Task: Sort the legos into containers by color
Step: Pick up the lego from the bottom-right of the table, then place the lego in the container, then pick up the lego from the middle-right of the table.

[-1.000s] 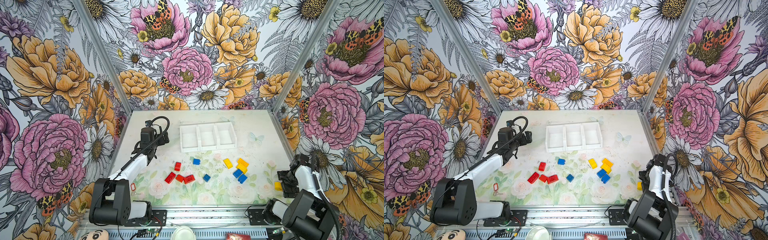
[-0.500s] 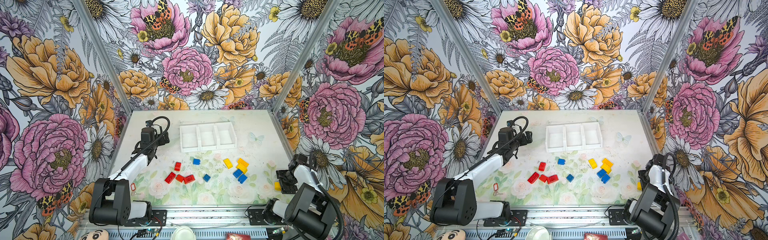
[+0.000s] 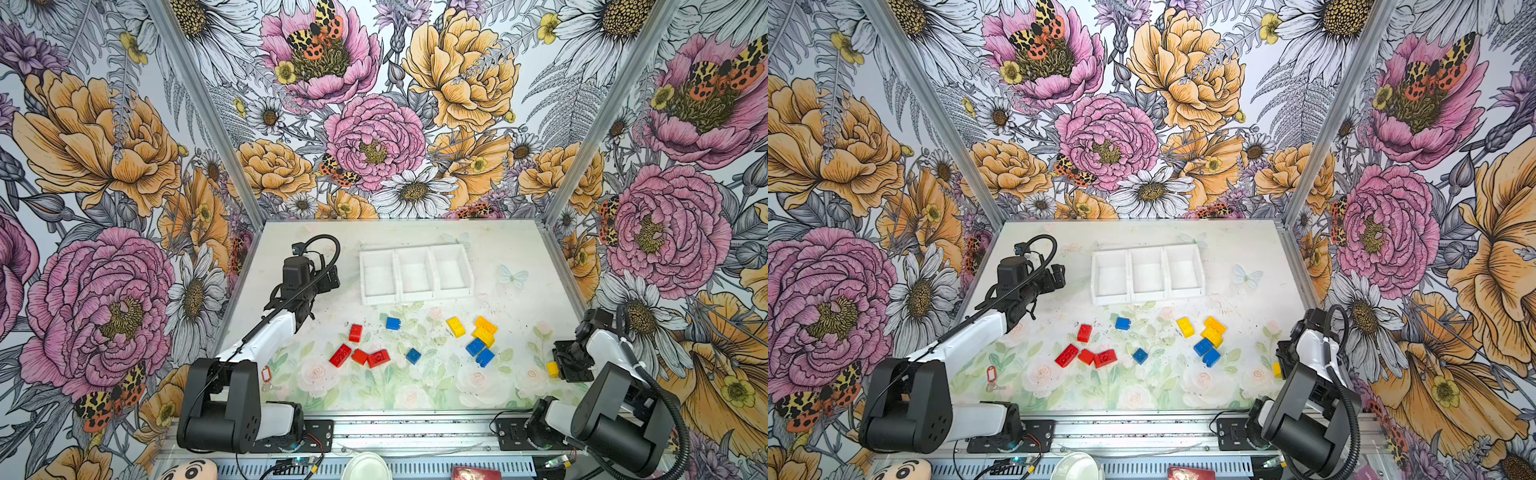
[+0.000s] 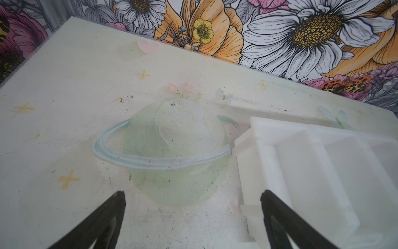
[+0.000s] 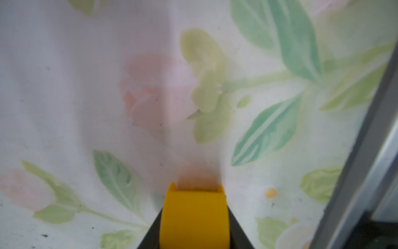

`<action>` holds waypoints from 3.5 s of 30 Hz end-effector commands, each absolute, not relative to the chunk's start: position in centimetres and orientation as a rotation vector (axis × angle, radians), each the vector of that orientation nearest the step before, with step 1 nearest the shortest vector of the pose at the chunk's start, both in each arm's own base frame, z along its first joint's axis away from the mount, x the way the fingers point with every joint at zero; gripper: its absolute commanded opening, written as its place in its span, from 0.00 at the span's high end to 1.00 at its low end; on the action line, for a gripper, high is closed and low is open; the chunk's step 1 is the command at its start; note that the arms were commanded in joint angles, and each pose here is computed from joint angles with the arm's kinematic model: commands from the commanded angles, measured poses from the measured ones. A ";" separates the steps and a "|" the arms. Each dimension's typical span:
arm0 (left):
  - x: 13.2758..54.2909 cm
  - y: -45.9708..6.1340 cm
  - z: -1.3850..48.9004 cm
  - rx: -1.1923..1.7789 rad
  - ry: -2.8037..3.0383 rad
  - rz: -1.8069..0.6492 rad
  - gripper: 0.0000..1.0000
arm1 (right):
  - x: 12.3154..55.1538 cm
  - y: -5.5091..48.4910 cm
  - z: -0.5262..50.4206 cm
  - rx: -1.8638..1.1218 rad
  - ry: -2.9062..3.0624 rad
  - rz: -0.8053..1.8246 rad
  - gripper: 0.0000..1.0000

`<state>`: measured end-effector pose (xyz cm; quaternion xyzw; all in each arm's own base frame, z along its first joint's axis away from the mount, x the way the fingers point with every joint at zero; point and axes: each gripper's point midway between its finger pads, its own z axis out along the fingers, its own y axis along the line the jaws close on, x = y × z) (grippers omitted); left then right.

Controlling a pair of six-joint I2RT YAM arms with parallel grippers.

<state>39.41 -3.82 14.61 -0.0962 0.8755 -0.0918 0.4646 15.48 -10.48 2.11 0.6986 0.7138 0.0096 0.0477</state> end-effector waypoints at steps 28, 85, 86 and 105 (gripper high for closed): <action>37.0 -4.6 13.3 -0.296 2.180 -0.304 0.01 | 37.5 6.0 16.5 0.581 2.562 0.143 0.67; 35.5 -6.0 12.9 -0.269 2.239 -0.297 0.01 | 37.6 13.4 10.9 -0.066 2.783 0.114 0.31; 35.6 -6.1 12.8 -0.267 2.239 -0.299 0.01 | 37.0 13.2 10.7 -0.072 2.791 0.112 0.30; 35.9 -6.8 12.6 -0.251 2.245 -0.312 0.01 | 29.7 7.9 4.6 -0.197 2.969 -0.194 0.19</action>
